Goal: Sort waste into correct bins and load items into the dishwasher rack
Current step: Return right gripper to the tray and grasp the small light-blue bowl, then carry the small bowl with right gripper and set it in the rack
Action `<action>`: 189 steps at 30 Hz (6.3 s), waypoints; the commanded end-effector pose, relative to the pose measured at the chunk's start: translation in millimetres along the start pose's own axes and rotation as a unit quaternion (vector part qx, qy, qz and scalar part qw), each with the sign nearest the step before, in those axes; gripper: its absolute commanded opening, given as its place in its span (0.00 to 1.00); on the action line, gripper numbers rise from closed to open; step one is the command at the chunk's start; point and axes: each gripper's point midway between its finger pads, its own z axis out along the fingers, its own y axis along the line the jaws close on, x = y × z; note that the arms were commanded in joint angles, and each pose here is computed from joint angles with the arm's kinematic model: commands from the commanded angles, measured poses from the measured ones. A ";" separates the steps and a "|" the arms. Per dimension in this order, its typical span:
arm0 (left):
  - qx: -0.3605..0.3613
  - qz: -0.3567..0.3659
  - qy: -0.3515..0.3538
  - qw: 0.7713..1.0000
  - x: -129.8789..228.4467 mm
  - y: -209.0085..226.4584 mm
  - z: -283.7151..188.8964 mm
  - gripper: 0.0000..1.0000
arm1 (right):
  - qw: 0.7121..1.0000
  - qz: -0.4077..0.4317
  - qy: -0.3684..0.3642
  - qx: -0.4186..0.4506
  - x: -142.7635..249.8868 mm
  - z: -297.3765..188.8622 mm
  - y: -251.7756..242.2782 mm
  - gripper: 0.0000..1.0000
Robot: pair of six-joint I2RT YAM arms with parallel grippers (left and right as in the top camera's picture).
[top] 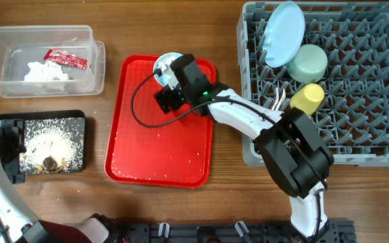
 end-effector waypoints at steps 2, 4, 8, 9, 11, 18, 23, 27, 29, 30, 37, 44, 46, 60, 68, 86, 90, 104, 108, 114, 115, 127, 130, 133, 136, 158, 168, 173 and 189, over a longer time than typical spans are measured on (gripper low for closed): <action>0.003 -0.004 -0.005 1.000 -3.4 -0.9 -2.8 1.00 | 0.997 -0.050 0.051 0.010 22.5 2.5 18.6 0.91; 0.003 -0.004 -0.005 1.000 -3.4 -0.9 -2.8 1.00 | 0.996 -0.052 0.074 0.014 33.3 1.3 21.9 0.88; 0.003 -0.004 -0.005 1.000 -3.4 -0.9 -2.8 1.00 | 0.993 -0.058 0.103 0.009 36.7 -12.1 32.8 0.87; 0.003 -0.004 -0.005 1.000 -3.4 -0.9 -2.8 1.00 | 0.993 -0.060 0.103 0.012 30.2 -18.7 33.3 0.88; 0.003 -0.004 -0.005 1.000 -3.4 -0.9 -2.8 1.00 | 0.992 -0.060 0.106 0.024 23.1 -27.3 30.3 0.87; 0.003 -0.004 -0.005 1.000 -3.4 -0.9 -2.8 1.00 | 0.990 -0.034 0.132 0.033 28.6 -40.4 28.7 0.59; 0.003 -0.004 -0.005 1.000 -3.4 -0.9 -2.8 1.00 | 0.990 -0.031 0.134 0.033 26.8 -49.2 29.3 0.39; 0.003 -0.004 -0.005 1.000 -3.4 -0.9 -2.8 1.00 | 0.989 -0.021 0.146 0.031 32.9 -50.7 30.4 0.24; 0.003 -0.004 -0.005 1.000 -3.4 -0.9 -2.8 1.00 | 0.988 -0.021 0.148 0.031 34.0 -51.0 30.7 0.23; 0.003 -0.004 -0.005 1.000 -3.4 -0.9 -2.8 1.00 | 0.988 -0.020 0.150 0.031 34.8 -51.3 30.7 0.23; 0.003 -0.004 -0.005 1.000 -3.4 -0.9 -2.8 1.00 | 0.985 -0.022 0.171 0.031 49.9 -47.8 29.9 0.26; 0.003 -0.004 -0.005 1.000 -3.4 -0.9 -2.8 1.00 | 0.985 -0.020 0.168 0.031 48.4 -47.1 29.3 0.22; 0.003 -0.004 -0.005 1.000 -3.4 -0.9 -2.8 1.00 | 0.985 -0.022 0.170 0.034 50.0 -45.6 27.3 0.23; 0.003 -0.004 -0.005 1.000 -3.4 -0.9 -2.8 1.00 | 0.981 -0.019 0.191 0.035 64.1 -36.9 26.6 0.18; 0.003 -0.004 -0.005 1.000 -3.4 -0.9 -2.8 1.00 | 0.980 -0.021 0.197 0.034 67.8 -34.8 26.8 0.22; 0.003 -0.004 -0.005 1.000 -3.4 -0.9 -2.8 1.00 | 0.989 0.031 0.135 0.044 7.9 -73.6 27.6 0.04; 0.003 -0.004 -0.005 1.000 -3.4 -0.9 -2.8 1.00 | 0.992 0.073 0.088 0.061 -31.7 -125.1 8.4 0.04; 0.003 -0.004 -0.005 1.000 -3.4 -0.9 -2.8 1.00 | 0.884 0.443 -0.091 0.116 14.5 -392.9 -200.6 0.04; 0.003 -0.004 -0.005 1.000 -3.4 -0.9 -2.8 1.00 | 0.864 0.482 -0.125 0.072 48.8 -418.6 -227.9 0.04; 0.003 -0.004 -0.005 1.000 -3.4 -0.9 -2.8 1.00 | 0.817 0.551 -0.165 -0.033 76.7 -414.4 -240.0 0.04; 0.003 -0.004 -0.005 1.000 -3.4 -0.9 -2.8 1.00 | 0.813 0.555 -0.169 -0.045 78.7 -412.6 -239.7 0.04; 0.003 -0.004 -0.005 1.000 -3.4 -0.9 -2.8 1.00 | 0.759 0.616 -0.185 -0.101 120.8 -374.8 -253.5 0.04; 0.003 -0.004 -0.005 1.000 -3.4 -0.9 -2.8 1.00 | 0.747 0.622 -0.192 -0.133 129.1 -362.2 -256.6 0.04; 0.003 -0.004 -0.005 1.000 -3.4 -0.9 -2.8 1.00 | 0.733 0.634 -0.198 -0.146 137.5 -358.1 -266.0 0.04; 0.003 -0.004 -0.005 1.000 -3.4 -0.9 -2.8 1.00 | 0.725 0.643 -0.203 -0.140 145.8 -361.8 -272.5 0.04; 0.003 -0.004 -0.005 1.000 -3.5 -0.9 -2.8 1.00 | 0.734 0.622 -0.245 -0.119 147.0 -378.7 -294.6 0.04; 0.003 -0.004 -0.005 1.000 -3.4 -0.9 -2.8 1.00 | 0.705 0.649 -0.232 -0.166 161.7 -353.7 -300.2 0.04; 0.003 -0.004 -0.005 1.000 -3.4 -0.9 -2.8 1.00 | 0.698 0.678 -0.214 -0.084 181.6 -364.8 -308.2 0.04; 0.003 -0.004 -0.005 1.000 -3.5 -0.9 -2.8 1.00 | 0.675 0.682 -0.209 0.189 181.2 -457.0 -275.3 0.83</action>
